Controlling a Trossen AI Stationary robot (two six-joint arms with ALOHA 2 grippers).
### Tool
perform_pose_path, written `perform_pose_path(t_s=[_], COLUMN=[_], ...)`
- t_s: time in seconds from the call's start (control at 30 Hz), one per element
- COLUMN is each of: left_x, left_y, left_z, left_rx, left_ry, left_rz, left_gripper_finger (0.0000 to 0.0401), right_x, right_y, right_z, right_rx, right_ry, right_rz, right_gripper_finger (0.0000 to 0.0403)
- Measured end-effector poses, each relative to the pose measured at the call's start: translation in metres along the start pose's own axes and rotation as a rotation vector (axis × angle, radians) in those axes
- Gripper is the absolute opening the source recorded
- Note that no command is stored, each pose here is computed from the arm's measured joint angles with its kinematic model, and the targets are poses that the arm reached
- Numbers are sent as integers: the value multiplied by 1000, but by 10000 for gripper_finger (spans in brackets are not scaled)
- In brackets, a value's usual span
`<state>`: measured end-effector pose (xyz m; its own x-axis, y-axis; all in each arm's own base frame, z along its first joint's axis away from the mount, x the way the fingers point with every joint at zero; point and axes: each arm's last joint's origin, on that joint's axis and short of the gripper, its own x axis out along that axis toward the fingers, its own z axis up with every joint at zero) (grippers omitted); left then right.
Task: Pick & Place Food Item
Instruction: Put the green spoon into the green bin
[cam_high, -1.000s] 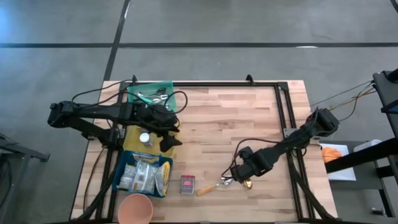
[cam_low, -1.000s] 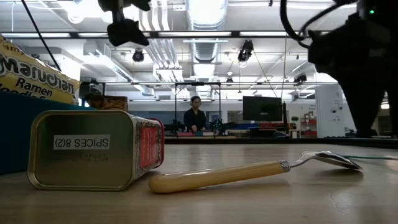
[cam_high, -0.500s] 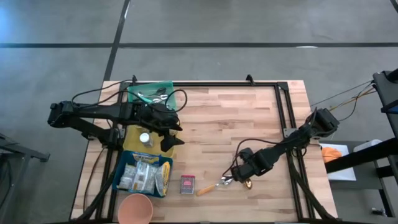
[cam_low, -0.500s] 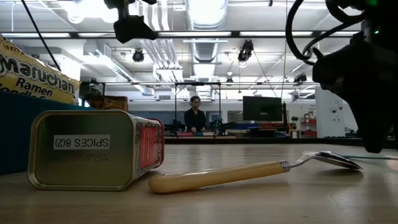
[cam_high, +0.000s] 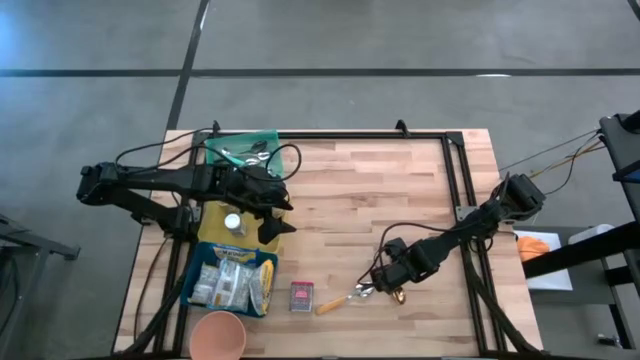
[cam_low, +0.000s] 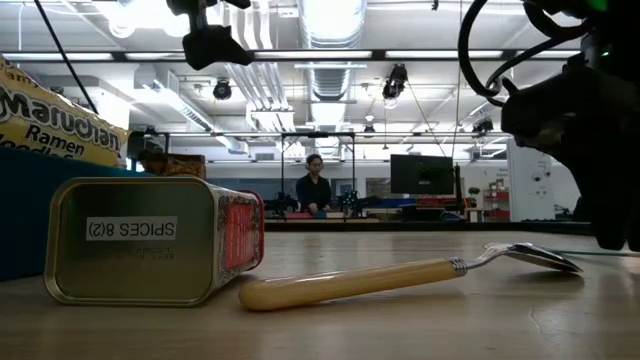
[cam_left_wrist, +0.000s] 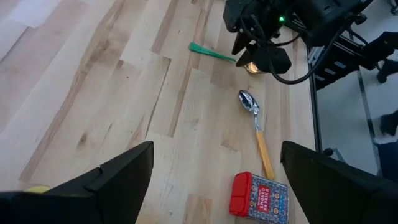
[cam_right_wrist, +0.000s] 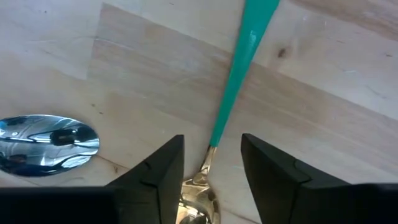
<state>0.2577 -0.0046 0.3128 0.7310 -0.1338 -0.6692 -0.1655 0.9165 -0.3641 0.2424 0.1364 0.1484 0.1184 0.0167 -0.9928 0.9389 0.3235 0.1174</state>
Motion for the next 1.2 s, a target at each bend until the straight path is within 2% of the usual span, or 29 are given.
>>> perform_pose_path(t_s=[0.4,0.53,0.67,0.83,1.07,1.2], left_x=[0,0,0,0,0,-1], left_y=[0,0,0,0,0,1], left_z=[0,-1,-1,-1,-2,-4], left_rx=[-5,-8,-8,-8,-11,-33], left_ry=[3,5,6,6,24,45], left_rz=[-1,0,0,1,-12,-13], left_gripper_finger=[358,358,358,358,358,359], right_x=[17,13,11,13,10,1], right_y=[4,11,15,15,15,16], right_z=[-2,-3,-4,-4,-4,-2], right_rx=[-9,-2,-30,-38,-39,-53], right_ry=[33,17,13,4,-6,-51], right_rz=[-64,-98,-119,-92,-77,-21], right_gripper_finger=[152,150,113,23,11,10])
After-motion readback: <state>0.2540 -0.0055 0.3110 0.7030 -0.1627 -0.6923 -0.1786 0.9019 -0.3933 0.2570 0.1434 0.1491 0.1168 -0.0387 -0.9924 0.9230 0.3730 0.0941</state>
